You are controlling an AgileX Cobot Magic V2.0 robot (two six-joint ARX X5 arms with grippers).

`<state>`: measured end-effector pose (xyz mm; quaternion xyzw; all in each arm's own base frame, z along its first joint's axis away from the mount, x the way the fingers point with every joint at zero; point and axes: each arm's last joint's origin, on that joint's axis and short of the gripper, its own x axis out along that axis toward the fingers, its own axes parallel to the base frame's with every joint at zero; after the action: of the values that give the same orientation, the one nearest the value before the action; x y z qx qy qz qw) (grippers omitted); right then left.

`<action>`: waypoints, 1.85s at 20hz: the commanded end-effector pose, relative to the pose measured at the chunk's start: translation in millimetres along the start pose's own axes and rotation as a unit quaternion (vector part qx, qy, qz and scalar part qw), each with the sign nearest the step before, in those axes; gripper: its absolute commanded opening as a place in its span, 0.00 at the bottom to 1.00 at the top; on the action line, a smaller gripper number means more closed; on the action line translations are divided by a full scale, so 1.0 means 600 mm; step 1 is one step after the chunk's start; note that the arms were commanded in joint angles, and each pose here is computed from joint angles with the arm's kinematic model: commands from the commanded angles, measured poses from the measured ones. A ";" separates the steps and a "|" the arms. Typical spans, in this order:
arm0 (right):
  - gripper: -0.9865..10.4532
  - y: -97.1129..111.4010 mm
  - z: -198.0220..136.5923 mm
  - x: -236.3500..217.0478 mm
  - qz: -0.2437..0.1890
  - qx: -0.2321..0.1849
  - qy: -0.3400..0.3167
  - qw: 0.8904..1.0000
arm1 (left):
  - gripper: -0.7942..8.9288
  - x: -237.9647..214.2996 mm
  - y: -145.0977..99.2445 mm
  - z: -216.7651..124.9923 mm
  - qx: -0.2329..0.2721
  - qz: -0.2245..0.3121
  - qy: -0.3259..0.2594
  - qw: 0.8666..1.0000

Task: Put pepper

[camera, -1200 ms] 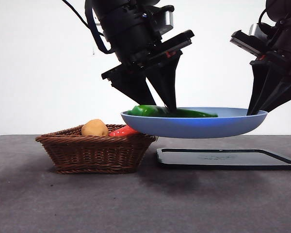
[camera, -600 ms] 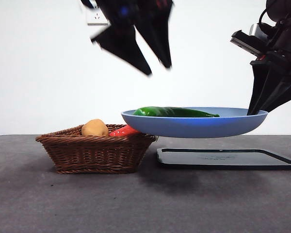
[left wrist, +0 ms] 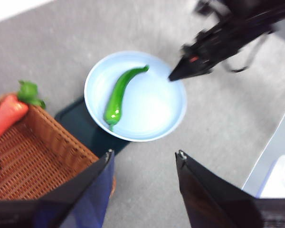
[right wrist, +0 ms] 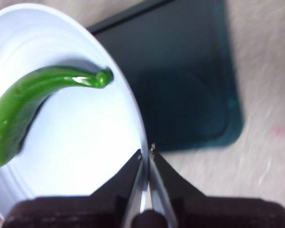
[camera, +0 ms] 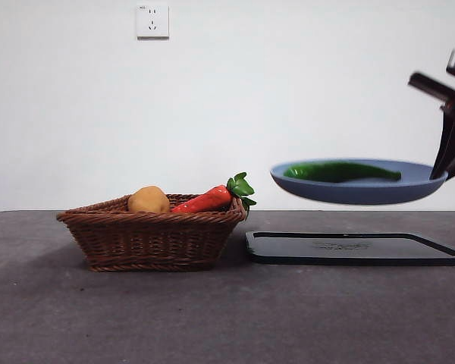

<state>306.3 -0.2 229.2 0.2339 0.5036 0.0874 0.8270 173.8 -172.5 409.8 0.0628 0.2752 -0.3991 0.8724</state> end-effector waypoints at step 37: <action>0.27 0.139 -0.142 -0.295 0.056 -0.216 -0.029 0.974 | 0.32 -0.034 -0.005 -0.006 0.022 0.013 0.011 1.000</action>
<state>151.3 30.2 373.0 0.0877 0.4406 0.2286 0.8637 159.3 -157.0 414.1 0.0859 0.2829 -0.3852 0.8742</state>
